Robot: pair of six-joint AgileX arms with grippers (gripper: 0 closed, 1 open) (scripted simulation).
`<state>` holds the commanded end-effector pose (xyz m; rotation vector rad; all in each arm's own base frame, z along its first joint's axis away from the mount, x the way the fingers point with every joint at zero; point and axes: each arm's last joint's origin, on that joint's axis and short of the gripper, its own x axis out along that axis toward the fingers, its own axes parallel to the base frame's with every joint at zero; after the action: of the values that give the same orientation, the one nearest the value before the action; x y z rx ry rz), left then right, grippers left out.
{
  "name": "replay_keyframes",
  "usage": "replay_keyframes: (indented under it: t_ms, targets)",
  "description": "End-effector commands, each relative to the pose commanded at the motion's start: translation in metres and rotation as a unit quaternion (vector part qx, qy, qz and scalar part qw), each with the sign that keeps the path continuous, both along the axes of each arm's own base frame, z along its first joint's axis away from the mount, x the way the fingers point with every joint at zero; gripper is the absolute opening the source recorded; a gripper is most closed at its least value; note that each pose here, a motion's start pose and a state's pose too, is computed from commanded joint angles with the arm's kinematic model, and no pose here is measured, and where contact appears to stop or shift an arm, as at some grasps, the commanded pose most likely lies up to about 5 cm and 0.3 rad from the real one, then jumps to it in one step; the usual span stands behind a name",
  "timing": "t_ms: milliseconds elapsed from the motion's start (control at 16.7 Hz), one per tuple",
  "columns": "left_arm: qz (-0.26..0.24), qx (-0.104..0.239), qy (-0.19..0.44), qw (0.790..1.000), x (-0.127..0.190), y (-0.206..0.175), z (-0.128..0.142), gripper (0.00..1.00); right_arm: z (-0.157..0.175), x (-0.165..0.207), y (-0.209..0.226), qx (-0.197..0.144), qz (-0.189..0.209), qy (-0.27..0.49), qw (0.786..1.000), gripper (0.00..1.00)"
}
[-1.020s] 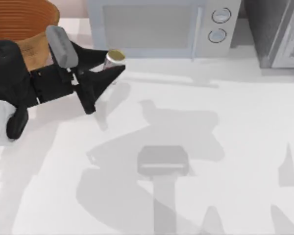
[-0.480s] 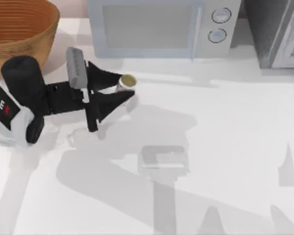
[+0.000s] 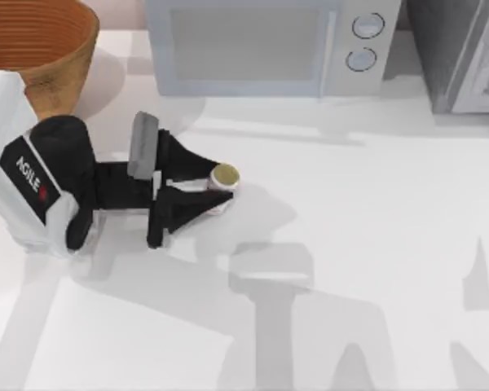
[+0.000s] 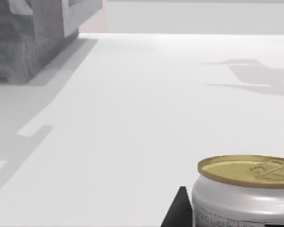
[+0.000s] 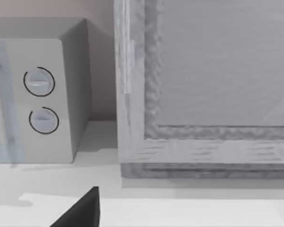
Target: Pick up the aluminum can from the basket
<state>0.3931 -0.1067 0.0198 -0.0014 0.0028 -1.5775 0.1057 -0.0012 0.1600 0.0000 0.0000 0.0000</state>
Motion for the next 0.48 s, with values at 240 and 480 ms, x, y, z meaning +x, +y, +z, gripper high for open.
replay_keyframes:
  t_ms: [240, 480]
  targets:
    - [-0.007, 0.000, -0.001, 1.000, 0.0004, -0.0011, -0.0018, 0.00, 0.0000, 0.0000, 0.0000, 0.000, 0.000, 0.000, 1.000, 1.00]
    - [-0.007, 0.000, -0.001, 1.000, 0.0004, -0.0011, -0.0018, 0.00, 0.0000, 0.0000, 0.0000, 0.000, 0.000, 0.000, 1.000, 1.00]
